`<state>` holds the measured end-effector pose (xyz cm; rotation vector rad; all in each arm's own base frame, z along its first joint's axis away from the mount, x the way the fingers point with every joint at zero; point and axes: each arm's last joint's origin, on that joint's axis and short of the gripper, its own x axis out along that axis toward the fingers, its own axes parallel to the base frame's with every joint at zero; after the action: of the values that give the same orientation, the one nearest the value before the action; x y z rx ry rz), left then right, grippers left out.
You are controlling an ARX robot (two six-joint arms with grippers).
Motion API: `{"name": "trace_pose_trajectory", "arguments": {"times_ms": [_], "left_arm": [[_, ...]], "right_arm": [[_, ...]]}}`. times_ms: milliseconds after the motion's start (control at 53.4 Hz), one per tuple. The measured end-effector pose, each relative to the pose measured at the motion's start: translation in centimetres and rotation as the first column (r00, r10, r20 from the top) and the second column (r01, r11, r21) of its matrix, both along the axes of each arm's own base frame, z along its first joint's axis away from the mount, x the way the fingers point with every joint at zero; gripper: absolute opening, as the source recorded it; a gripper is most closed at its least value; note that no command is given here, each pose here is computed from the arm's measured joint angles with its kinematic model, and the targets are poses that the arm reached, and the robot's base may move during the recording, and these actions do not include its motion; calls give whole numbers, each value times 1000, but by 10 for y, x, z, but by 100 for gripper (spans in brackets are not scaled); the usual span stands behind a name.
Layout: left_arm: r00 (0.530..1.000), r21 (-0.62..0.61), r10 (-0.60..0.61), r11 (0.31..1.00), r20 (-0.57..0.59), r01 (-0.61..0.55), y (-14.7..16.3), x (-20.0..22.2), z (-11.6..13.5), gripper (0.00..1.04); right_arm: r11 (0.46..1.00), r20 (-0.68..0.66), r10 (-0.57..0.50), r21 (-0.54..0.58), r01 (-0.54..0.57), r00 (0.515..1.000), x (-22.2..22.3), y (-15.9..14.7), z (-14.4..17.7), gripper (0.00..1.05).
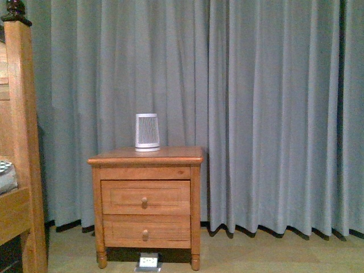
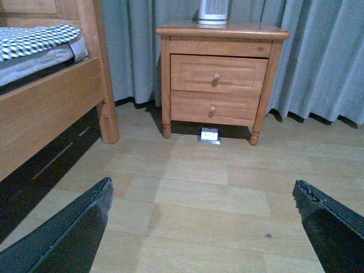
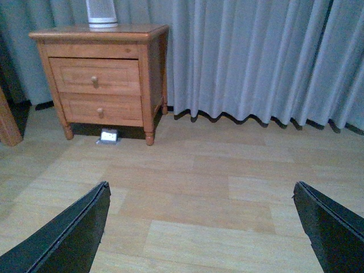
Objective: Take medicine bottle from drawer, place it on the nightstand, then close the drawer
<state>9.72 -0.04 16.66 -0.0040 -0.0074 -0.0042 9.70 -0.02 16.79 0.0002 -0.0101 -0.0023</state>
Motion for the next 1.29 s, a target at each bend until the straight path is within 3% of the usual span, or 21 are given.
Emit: {"name": "trace_pose_trajectory", "arguments": {"times_ms": [1293], "left_arm": [[1000,0,0,1000,0,0,0,0,0,98]], "right_arm": [[1000,0,0,0,0,1000,0,0,0,98]]}}
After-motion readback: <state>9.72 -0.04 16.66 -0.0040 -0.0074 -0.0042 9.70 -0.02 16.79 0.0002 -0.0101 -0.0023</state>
